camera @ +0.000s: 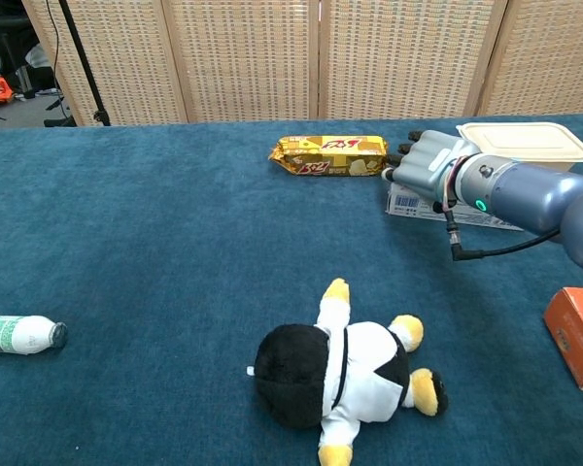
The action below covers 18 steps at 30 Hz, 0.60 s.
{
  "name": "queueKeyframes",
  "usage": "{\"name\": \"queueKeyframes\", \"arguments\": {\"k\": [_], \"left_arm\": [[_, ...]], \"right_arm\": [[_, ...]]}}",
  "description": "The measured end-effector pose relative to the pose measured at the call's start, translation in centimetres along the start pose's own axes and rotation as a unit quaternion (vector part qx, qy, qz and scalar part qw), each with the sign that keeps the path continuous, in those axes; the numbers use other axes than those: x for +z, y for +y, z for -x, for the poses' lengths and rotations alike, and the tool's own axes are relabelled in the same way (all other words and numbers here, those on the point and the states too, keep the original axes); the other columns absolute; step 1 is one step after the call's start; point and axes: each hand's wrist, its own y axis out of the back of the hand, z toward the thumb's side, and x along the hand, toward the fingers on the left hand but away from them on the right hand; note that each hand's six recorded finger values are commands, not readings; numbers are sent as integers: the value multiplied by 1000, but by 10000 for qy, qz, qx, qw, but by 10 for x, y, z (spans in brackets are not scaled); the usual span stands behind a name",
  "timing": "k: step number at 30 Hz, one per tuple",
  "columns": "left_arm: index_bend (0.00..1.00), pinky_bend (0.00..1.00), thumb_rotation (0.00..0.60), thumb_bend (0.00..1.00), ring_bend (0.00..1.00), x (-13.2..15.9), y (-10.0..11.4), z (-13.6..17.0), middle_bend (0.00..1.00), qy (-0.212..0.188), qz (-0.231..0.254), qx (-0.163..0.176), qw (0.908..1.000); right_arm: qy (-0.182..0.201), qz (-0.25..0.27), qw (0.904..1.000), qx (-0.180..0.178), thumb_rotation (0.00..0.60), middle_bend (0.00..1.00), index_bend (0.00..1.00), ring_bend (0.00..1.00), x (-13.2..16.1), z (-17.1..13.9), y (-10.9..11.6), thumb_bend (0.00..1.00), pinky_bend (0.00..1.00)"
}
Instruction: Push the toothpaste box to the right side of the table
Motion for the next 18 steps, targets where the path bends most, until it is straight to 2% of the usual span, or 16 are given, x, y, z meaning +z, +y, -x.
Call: {"name": "queueKeyframes", "arguments": {"k": [18], "left_arm": [[0,0,600,0,0,1,0,1,0,-18,28,-7,10000]], "right_arm": [[-229,-16,9995,220,600,0,98,0,-22,-14,-25,891,0]]}}
